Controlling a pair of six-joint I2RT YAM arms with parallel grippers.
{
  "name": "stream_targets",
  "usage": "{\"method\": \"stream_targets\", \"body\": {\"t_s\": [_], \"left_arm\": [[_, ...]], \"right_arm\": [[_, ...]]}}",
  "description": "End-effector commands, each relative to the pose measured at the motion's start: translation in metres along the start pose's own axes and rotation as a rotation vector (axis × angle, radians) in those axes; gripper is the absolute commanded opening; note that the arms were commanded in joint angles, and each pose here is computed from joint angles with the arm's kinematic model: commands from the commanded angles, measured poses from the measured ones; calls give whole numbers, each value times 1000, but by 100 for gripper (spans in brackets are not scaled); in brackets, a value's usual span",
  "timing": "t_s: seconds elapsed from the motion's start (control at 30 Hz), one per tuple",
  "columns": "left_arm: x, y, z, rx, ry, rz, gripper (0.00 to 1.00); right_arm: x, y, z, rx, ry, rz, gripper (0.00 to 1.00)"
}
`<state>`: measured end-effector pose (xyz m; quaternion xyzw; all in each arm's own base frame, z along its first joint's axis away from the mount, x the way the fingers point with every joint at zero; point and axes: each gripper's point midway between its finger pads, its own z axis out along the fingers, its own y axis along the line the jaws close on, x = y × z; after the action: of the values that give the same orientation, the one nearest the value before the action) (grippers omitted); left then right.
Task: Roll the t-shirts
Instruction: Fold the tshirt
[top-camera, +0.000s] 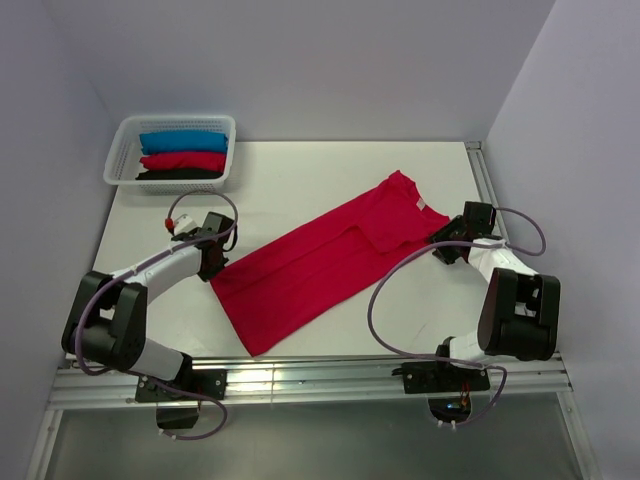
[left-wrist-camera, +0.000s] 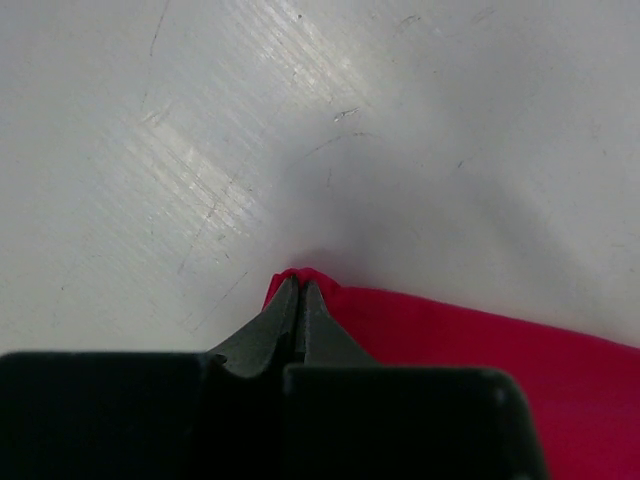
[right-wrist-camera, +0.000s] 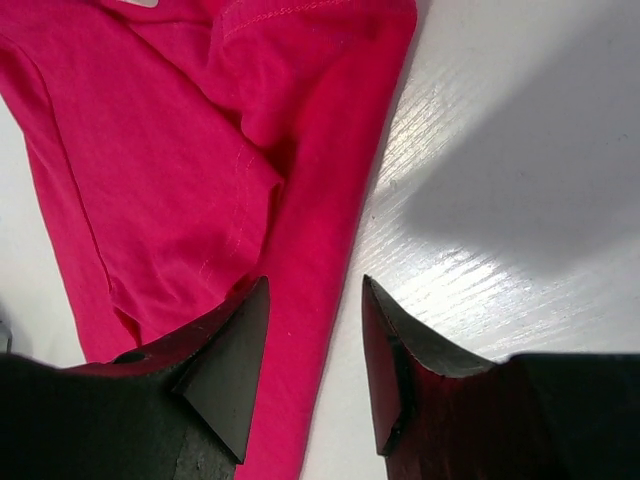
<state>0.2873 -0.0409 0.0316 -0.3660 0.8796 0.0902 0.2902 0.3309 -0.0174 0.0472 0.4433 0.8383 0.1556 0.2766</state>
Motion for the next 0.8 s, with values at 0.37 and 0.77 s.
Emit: {"method": "stream_targets", "body": {"t_s": [0.37, 0.77], "left_arm": [[-12, -5, -8, 42, -32, -11, 0], [-2, -5, -1, 55, 7, -6, 0]], "right_arm": [[-9, -12, 29, 43, -47, 48, 38], [-26, -3, 52, 98, -44, 71, 0]]}}
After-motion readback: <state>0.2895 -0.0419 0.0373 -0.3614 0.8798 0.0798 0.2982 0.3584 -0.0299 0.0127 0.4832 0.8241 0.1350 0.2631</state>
